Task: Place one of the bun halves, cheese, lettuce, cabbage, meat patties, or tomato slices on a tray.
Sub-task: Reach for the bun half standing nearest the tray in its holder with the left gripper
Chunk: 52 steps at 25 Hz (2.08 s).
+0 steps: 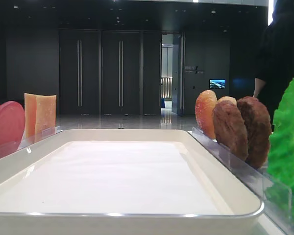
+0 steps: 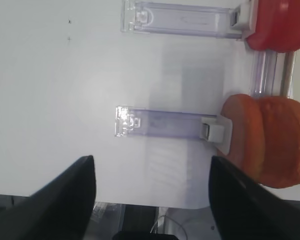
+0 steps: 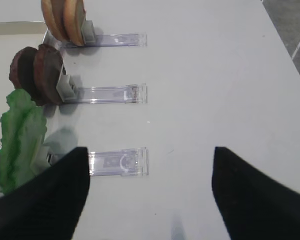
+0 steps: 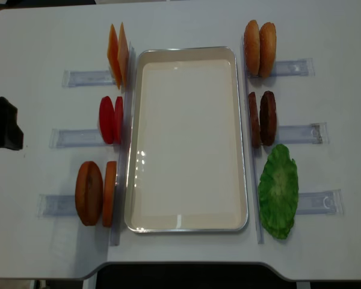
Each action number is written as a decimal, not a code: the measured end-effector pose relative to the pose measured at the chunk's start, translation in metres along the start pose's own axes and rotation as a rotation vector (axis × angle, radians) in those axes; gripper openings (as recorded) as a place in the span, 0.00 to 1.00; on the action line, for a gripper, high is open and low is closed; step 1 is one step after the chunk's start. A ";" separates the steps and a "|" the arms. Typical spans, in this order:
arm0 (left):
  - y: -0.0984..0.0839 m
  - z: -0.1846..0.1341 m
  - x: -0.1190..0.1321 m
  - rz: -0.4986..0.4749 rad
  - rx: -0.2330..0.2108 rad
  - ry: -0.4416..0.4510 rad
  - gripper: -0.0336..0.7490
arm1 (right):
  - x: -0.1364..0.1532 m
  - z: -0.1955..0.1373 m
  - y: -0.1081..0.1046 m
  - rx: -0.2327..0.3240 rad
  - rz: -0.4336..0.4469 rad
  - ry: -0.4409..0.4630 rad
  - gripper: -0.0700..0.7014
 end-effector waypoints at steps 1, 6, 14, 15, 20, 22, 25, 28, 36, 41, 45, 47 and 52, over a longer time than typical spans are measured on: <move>0.000 0.001 0.003 0.003 -0.002 0.010 0.73 | 0.000 0.000 0.000 0.000 0.000 0.000 0.73; -0.001 0.001 0.004 0.006 -0.036 0.017 0.73 | 0.000 0.000 0.000 0.000 0.000 0.000 0.73; -0.036 -0.014 -0.005 -0.043 -0.008 -0.007 0.73 | 0.000 0.000 0.000 0.000 0.000 0.000 0.73; -0.042 -0.017 -0.005 -0.050 -0.009 -0.001 0.73 | 0.000 0.000 0.000 0.000 0.000 0.000 0.73; -0.068 -0.031 -0.001 -0.056 -0.008 0.026 0.73 | 0.000 0.000 0.000 0.000 0.000 0.000 0.73; -0.079 -0.037 0.002 -0.050 -0.005 0.038 0.73 | 0.000 0.000 0.000 0.000 0.000 0.000 0.73; -0.094 -0.046 0.009 -0.036 0.011 0.068 0.73 | 0.000 0.000 0.000 0.000 0.000 0.000 0.73; -0.107 -0.054 0.018 -0.009 0.030 0.096 0.73 | 0.000 0.000 0.000 0.000 0.000 0.000 0.73; -0.125 -0.065 0.038 0.044 0.048 0.145 0.73 | 0.000 0.000 0.000 0.000 0.000 0.000 0.73; -0.131 -0.068 0.046 0.057 0.050 0.160 0.73 | 0.000 0.000 0.000 0.000 0.000 0.000 0.73; -0.133 -0.069 0.055 0.084 0.053 0.178 0.73 | 0.000 0.000 0.000 0.000 0.000 0.000 0.73; -0.138 -0.069 0.059 0.076 0.057 0.175 0.73 | 0.000 0.000 0.000 0.000 0.000 0.000 0.73; -0.143 -0.069 0.068 0.084 0.054 0.181 0.73 | 0.000 0.000 0.000 0.000 0.000 0.000 0.73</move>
Point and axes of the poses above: a point on each arm's last joint axis where the gripper is mounted, x pointing out along that axis toward the gripper, y along the wrist's bending axis when the last joint is at zero, z = x × y, the point moved 6 cm from there along x, pointing out along that axis toward the gripper, and after that the axes turned 15 degrees about -x, right-handed, at the moved point
